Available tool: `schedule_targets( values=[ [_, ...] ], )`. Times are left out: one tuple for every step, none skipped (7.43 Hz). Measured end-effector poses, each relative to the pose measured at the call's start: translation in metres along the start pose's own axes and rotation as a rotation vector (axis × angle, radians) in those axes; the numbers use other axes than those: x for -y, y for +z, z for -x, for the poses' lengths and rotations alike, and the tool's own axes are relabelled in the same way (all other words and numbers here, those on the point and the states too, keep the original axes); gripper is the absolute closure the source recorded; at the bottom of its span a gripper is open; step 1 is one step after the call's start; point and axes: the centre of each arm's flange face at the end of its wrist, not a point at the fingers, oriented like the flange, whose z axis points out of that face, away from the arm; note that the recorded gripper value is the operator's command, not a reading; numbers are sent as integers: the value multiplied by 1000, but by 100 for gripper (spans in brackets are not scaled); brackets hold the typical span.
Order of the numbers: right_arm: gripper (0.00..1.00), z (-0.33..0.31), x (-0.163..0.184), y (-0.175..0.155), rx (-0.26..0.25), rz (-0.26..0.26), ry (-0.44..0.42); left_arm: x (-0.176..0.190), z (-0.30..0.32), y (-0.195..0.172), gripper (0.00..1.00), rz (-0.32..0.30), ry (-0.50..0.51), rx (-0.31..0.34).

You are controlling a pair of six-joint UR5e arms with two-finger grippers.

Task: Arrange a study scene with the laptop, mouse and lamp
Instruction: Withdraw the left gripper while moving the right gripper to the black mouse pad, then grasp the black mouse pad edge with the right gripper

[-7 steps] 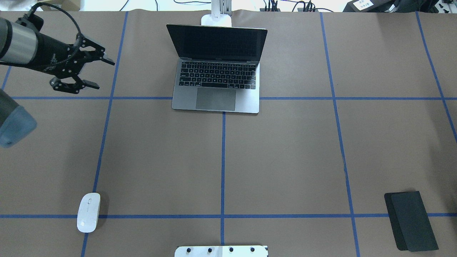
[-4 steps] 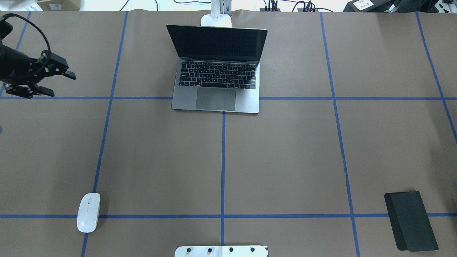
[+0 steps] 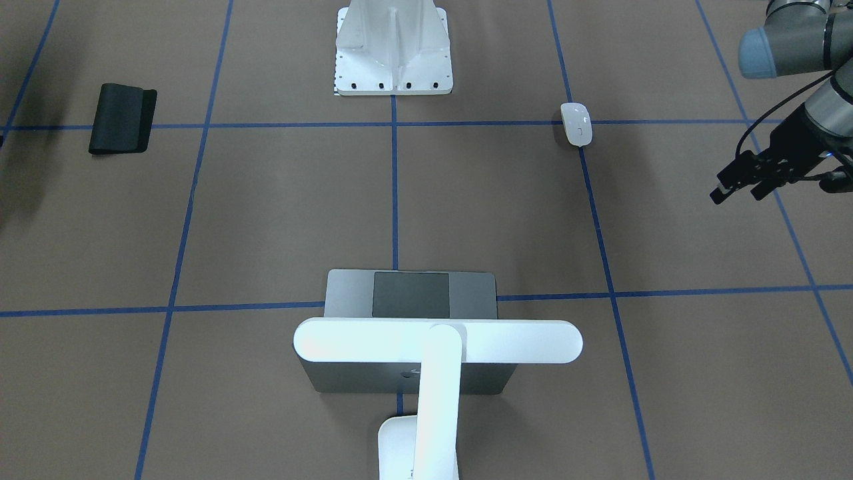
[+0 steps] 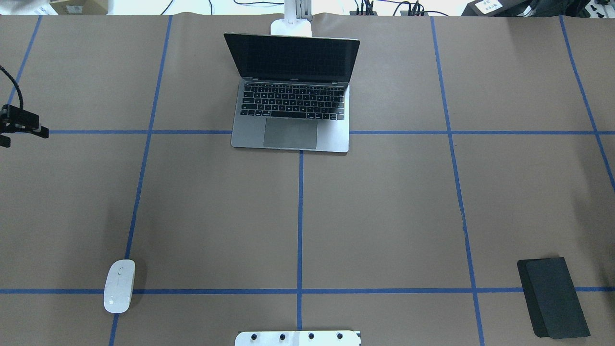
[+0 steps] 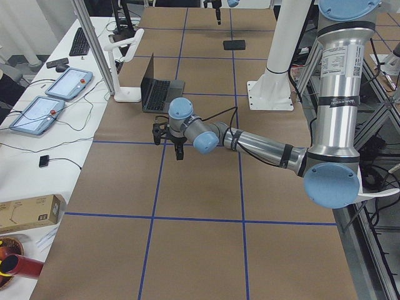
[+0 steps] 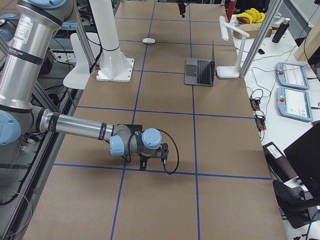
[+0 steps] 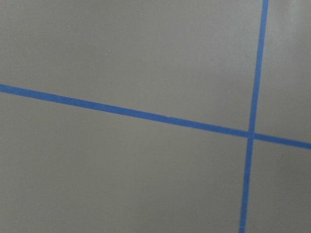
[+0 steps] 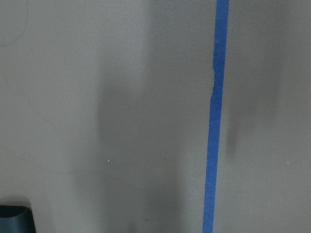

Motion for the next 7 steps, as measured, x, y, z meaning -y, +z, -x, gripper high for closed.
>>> schedule_targets(
  values=[
    [0, 5, -2, 3, 35, 20, 3, -7, 17, -2, 4, 13, 43, 5],
    [0, 13, -3, 9, 64, 47, -1, -13, 26, -4, 3, 21, 64, 3],
    [0, 23, -4, 18, 89, 83, -15, -19, 31, -6, 3, 22, 74, 1],
    [0, 33, -6, 28, 107, 123, -33, -23, 33, -8, 3, 21, 81, -2],
    [0, 44, -9, 41, 112, 168, -55, -27, 37, -9, 3, 18, 87, -5],
    [0, 55, -12, 54, 109, 209, -72, -29, 41, -9, 3, 16, 93, -7],
    [0, 65, -16, 65, 103, 245, -88, -32, 43, -9, 3, 15, 96, -9]
  ],
)
